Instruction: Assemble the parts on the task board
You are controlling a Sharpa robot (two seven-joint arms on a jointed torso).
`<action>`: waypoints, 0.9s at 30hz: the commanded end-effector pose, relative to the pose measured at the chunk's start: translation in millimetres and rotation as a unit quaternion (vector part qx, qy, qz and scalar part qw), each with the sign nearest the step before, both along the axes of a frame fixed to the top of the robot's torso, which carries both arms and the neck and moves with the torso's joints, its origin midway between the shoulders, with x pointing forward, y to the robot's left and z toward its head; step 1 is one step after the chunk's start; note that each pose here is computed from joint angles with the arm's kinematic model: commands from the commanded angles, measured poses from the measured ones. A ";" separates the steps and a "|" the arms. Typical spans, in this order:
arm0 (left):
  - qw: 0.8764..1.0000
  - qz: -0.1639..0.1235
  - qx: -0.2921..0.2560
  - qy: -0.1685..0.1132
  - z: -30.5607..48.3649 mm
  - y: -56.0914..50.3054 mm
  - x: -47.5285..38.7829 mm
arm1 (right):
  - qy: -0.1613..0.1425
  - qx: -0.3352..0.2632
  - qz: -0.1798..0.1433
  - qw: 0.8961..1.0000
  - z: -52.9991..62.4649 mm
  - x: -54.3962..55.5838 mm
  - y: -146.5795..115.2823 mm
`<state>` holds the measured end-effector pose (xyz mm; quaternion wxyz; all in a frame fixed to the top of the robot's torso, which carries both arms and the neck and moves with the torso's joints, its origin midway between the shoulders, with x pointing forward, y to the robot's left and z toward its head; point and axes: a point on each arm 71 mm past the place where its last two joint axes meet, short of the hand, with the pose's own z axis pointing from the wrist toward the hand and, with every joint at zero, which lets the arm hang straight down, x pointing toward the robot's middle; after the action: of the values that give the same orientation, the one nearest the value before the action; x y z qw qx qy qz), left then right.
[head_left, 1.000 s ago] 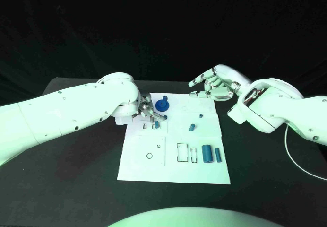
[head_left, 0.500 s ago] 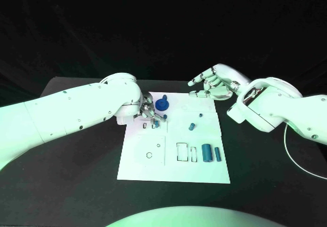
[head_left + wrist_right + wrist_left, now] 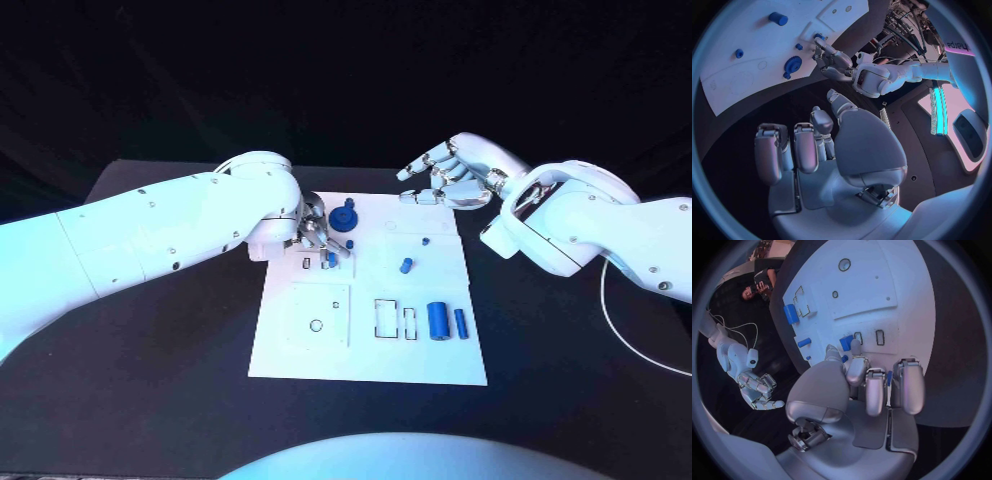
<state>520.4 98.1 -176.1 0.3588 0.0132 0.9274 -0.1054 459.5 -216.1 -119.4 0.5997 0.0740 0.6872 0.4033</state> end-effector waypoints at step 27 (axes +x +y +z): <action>0.999 0.020 0.046 0.018 -4.3 3.0 0.6 | 0.010 -0.007 0.014 1.000 -2.0 -0.5 4.5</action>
<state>521.9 96.1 -178.3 0.3517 0.0176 0.9304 -0.1014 459.5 -213.2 -120.5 0.5928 0.0696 0.6926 0.4051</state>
